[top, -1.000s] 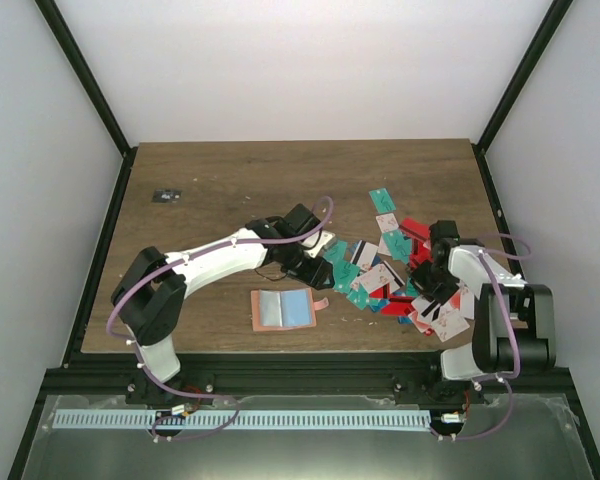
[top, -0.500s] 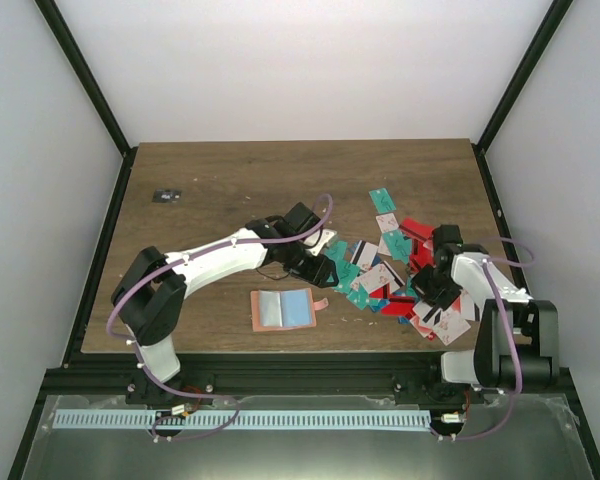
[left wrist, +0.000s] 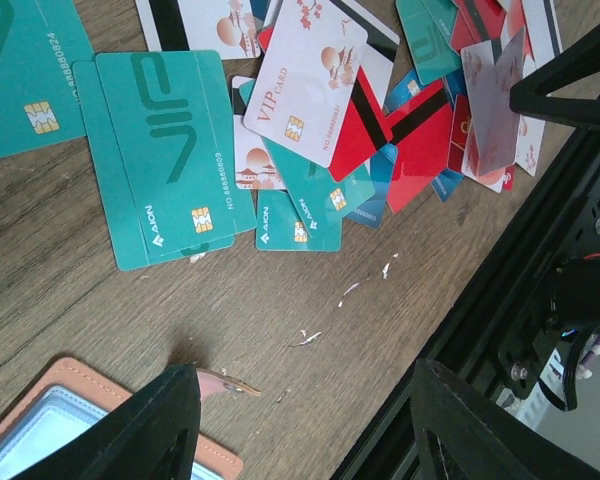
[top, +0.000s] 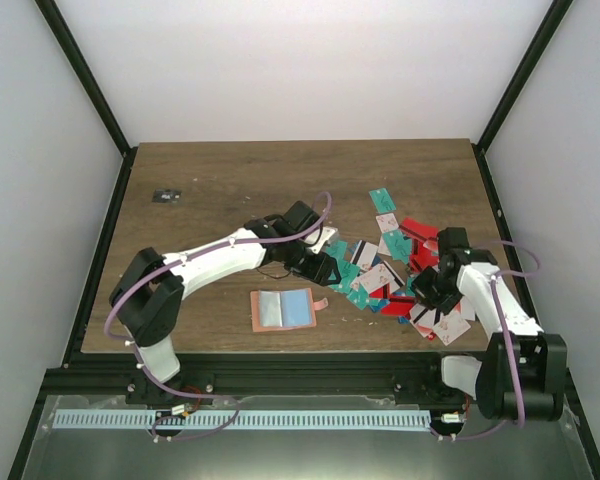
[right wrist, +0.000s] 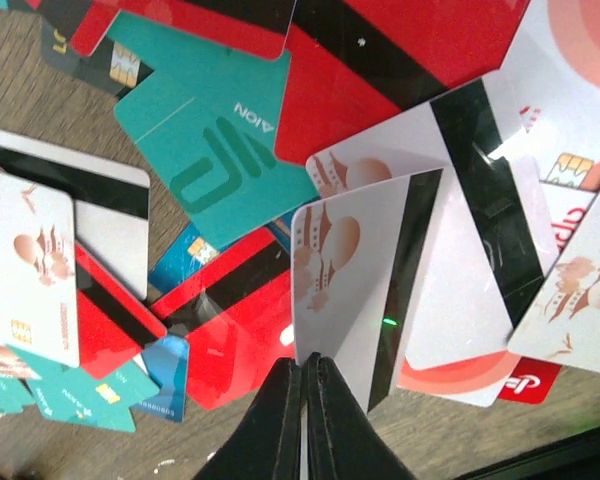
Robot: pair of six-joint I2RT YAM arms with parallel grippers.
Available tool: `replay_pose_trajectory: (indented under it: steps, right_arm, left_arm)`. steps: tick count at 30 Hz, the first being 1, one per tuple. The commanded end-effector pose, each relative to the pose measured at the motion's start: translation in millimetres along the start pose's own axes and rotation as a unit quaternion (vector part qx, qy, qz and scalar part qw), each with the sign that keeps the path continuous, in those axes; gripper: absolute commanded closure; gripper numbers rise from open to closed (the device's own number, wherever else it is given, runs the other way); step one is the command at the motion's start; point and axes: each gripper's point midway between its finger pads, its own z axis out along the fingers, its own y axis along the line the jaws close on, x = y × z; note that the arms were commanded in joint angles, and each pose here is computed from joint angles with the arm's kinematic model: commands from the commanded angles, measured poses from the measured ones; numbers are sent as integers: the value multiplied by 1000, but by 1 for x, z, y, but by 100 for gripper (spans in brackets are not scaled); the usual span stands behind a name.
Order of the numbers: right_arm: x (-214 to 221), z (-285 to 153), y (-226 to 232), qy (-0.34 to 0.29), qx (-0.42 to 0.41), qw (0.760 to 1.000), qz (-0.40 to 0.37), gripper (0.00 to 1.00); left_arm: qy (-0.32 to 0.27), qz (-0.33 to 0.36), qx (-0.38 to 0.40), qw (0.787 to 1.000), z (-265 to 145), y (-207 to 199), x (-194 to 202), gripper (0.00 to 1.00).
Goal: Put the credit cards into the card holder
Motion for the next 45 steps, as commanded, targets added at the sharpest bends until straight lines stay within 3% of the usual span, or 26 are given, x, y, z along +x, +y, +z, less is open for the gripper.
replay_pose_trajectory:
  steps: [1,13,22,31,36,45]
  right_arm:
    - [10,-10,5,19,-24,1000,-4,99]
    - [28,-25,19,34,-91,995,-38,99]
    - [29,-63,72,11,-243,964,-108,99]
    - [33,-126,138,-7,-434,879,-198,99]
    - [44,-168,166,-3,-520,818,-248,99]
    - [70,-229,201,14,-606,723,-331,99]
  left_arm:
    - [-16,7,18,1000,-12,-12,-5,41]
    - [-25,5,17,1000,-23,-15,-2,42]
    - [-77,-23,1,997,-66,-4,-16,42]
    - [-141,-63,44,987,-136,13,-25,41]
    - [-175,-73,128,973,-169,7,-25,40]
    - [-258,-64,222,938,-230,-9,-36,39]
